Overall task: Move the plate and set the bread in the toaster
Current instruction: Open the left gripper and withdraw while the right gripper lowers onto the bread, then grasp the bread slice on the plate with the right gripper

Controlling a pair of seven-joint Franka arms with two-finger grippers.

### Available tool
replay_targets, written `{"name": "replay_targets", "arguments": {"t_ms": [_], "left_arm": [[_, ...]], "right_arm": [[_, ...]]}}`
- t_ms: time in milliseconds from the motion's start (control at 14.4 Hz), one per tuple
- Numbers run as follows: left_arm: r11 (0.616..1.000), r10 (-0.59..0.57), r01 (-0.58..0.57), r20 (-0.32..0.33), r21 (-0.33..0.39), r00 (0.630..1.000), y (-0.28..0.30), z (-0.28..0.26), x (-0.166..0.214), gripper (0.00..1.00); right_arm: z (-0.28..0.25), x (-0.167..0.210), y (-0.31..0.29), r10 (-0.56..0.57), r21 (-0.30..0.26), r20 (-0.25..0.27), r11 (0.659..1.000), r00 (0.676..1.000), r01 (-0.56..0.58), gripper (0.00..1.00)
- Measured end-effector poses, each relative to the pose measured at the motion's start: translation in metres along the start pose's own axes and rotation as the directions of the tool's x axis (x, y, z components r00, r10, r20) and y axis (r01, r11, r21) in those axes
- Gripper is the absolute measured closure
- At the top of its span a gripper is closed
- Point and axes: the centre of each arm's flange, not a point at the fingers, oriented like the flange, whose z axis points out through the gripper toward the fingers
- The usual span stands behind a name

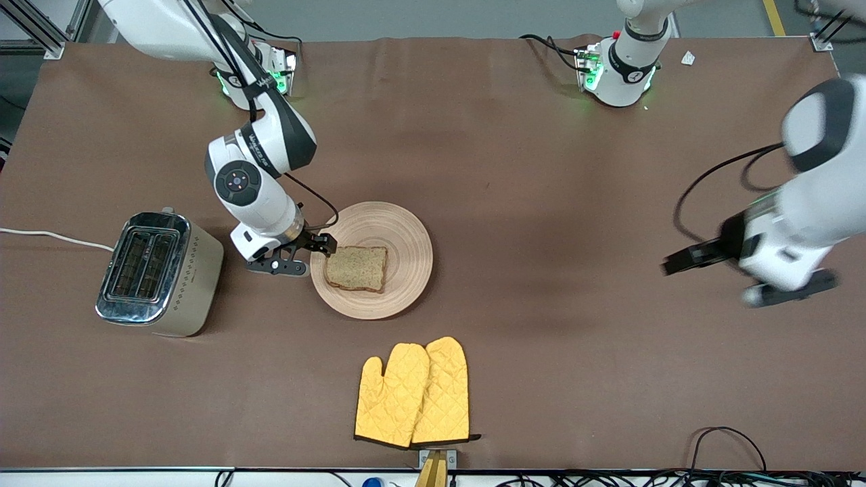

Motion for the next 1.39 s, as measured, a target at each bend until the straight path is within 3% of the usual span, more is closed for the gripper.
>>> {"name": "replay_targets", "arguments": {"t_ms": [139,278,486,833,1388], "left_arm": [[0.999,-0.026,0.027,-0.032,0.022,0.999,-0.03,-0.041,-0.006,0.0],[0.998,0.036,-0.033,-0.063,0.044,0.997,-0.037,-0.071,-0.019,0.0],[0.986,0.145,-0.138,-0.068,0.093,0.987,-0.028,-0.099,-0.045,0.0],[0.97,0.213,-0.206,-0.045,0.129,0.976,-0.001,-0.121,-0.085,0.0],[0.967,0.208,-0.204,-0.013,0.152,0.978,-0.008,-0.125,-0.126,0.0]], "right_arm": [[0.003,0.003,-0.001,-0.005,-0.004,0.0,1.0,1.0,0.005,0.33],[0.007,0.003,-0.001,-0.019,-0.016,-0.002,1.0,1.0,0.019,0.36],[0.014,0.004,-0.001,-0.026,-0.025,0.004,0.999,1.0,0.026,0.35],[0.029,0.004,-0.012,-0.043,-0.025,0.015,0.999,0.999,0.043,0.35],[0.052,0.007,-0.021,-0.062,-0.018,0.015,0.998,0.998,0.063,0.35]]}}
